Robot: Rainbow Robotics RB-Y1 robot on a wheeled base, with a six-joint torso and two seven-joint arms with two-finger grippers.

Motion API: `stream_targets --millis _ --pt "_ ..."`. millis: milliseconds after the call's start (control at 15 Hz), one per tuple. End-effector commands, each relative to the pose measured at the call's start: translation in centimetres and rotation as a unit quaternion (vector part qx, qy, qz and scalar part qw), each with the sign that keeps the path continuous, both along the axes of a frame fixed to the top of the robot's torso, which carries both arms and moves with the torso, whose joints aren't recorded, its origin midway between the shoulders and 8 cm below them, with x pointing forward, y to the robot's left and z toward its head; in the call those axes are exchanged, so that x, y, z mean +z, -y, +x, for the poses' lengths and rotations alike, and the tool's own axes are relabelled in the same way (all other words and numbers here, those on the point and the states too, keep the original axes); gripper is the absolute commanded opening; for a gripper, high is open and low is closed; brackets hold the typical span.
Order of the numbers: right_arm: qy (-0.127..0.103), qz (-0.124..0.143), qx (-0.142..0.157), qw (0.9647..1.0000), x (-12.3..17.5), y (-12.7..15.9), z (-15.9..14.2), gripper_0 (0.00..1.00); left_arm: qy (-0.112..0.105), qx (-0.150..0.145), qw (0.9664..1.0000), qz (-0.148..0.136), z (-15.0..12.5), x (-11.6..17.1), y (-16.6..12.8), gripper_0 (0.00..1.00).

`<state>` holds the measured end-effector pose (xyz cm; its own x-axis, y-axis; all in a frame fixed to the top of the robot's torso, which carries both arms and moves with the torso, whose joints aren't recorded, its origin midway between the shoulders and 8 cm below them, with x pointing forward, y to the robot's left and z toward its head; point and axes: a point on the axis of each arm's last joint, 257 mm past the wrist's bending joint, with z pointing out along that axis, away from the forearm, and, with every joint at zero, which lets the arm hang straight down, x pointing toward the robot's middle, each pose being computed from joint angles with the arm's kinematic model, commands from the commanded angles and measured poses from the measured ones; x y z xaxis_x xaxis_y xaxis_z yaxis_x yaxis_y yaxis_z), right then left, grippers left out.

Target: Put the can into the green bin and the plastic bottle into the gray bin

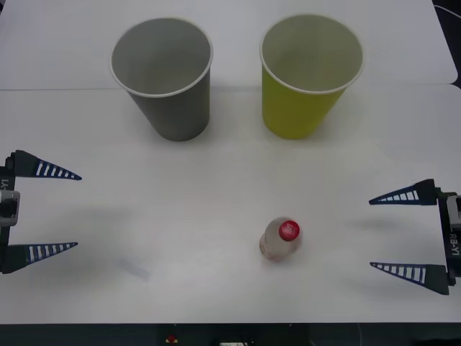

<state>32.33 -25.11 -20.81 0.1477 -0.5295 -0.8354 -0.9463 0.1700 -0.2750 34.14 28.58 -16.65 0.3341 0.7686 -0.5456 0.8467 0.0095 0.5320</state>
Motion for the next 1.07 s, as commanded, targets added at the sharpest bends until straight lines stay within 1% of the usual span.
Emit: stream_targets --millis 67,267,467,800,1067 --pt "0.013 0.024 0.014 0.9995 -1.0 -0.9 0.3 1.0 0.0 0.0 1.0 0.0 0.0 0.0 0.0 1.0" --pt "0.035 0.041 0.02 0.9984 -1.8 -1.4 1.0 1.0 0.0 0.0 1.0 0.0 0.0 0.0 0.0 1.0" --pt "0.049 0.058 0.024 0.9968 -2.8 -2.3 1.5 1.0 0.0 0.0 1.0 0.0 0.0 0.0 0.0 1.0" --pt "0.044 0.09 0.029 0.9945 -4.1 -4.8 1.5 1.0 0.0 0.0 1.0 0.0 0.0 0.0 0.0 1.0" --pt "0.03 0.112 0.026 0.9929 -5.6 -6.6 1.8 1.0 0.0 0.0 1.0 0.0 0.0 0.0 0.0 1.0"
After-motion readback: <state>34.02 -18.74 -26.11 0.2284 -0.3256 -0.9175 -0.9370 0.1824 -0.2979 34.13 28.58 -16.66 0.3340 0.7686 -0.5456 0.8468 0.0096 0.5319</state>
